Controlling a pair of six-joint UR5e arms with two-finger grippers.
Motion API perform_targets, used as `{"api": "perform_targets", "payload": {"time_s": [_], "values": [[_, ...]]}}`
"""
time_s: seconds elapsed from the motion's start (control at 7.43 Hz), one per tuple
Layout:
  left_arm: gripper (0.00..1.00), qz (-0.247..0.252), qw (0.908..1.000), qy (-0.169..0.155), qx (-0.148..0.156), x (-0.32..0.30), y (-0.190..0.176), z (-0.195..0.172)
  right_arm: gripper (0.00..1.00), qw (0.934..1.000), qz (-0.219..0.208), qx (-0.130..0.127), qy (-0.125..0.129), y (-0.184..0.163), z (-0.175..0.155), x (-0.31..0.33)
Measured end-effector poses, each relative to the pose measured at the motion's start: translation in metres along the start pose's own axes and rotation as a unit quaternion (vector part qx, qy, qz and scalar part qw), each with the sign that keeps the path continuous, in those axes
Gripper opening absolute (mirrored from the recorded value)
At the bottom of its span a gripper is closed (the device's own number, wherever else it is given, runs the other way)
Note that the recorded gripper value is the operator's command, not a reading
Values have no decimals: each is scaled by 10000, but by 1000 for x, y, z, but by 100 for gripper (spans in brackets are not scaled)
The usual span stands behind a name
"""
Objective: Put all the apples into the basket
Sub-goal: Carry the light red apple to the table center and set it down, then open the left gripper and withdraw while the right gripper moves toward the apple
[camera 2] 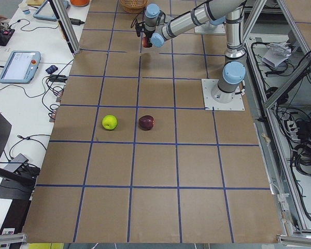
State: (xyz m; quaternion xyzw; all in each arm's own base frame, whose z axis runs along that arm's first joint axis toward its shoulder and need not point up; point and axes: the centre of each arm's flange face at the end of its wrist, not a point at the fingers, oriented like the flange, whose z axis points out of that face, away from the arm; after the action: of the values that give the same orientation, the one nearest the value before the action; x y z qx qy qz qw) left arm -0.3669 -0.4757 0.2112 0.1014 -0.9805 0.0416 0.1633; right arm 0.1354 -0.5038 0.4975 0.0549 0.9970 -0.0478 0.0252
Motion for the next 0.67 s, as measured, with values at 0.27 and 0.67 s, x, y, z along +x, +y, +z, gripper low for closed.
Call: {"api": "perform_targets", "payload": {"time_s": [0.27,0.67], "values": [[100,40,10000,-40,-6,5,6,17,100,10000,-3,-2,26,0,0,1],[100,328,9990,-12,315,-22,-39,-31,100,10000,-3,14,40,-2,-3,1]]}}
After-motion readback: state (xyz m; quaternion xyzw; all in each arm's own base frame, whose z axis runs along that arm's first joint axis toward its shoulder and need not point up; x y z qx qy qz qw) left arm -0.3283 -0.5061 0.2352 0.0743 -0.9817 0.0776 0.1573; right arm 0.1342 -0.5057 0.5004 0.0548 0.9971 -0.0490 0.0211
